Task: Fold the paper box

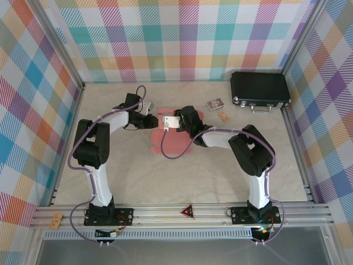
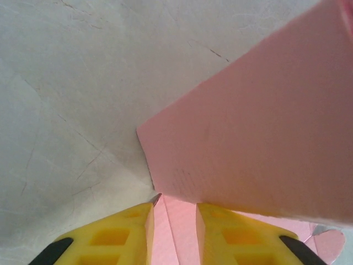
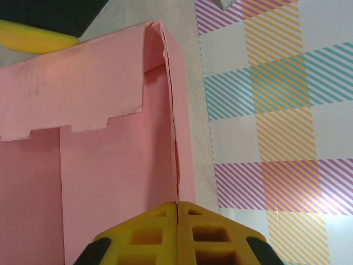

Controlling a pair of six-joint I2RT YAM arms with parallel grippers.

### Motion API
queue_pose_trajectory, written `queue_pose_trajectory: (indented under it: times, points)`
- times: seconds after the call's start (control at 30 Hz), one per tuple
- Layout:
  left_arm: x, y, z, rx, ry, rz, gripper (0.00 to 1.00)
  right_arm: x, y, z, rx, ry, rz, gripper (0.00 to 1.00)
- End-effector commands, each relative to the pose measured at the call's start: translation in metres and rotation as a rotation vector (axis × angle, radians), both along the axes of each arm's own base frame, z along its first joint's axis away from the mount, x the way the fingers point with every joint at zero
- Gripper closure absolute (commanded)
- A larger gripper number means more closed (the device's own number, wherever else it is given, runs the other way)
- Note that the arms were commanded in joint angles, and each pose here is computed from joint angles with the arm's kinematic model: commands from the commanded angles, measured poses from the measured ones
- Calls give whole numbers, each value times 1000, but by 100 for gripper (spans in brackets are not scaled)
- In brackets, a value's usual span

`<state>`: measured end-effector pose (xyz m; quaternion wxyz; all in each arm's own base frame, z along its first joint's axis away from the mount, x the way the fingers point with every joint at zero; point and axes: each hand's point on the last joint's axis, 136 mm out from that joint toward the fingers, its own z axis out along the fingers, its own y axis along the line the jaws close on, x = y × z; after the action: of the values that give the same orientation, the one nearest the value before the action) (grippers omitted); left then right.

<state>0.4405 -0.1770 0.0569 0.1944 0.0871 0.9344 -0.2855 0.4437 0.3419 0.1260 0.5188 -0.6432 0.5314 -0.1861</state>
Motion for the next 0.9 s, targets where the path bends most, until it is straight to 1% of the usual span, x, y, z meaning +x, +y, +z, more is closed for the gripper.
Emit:
queue_pose_trajectory:
  times: [0.0, 0.4, 0.63, 0.67, 0.87]
  points:
    - [-9, -11, 8, -20, 0, -50, 72, -1, 7, -4, 6, 21, 6, 100]
    - [0, -20, 16, -70, -35, -58, 65, -3, 6, -7, 4, 34, 6, 100]
    - [9, -15, 8, -23, -44, -24, 63, -4, 6, -8, 3, 40, 7, 100]
    - [15, -16, 10, -23, -75, -20, 63, -4, 7, -8, 2, 41, 8, 100]
    - [20, -18, 13, -5, -117, -16, 63, -5, 7, -8, -1, 45, 10, 100]
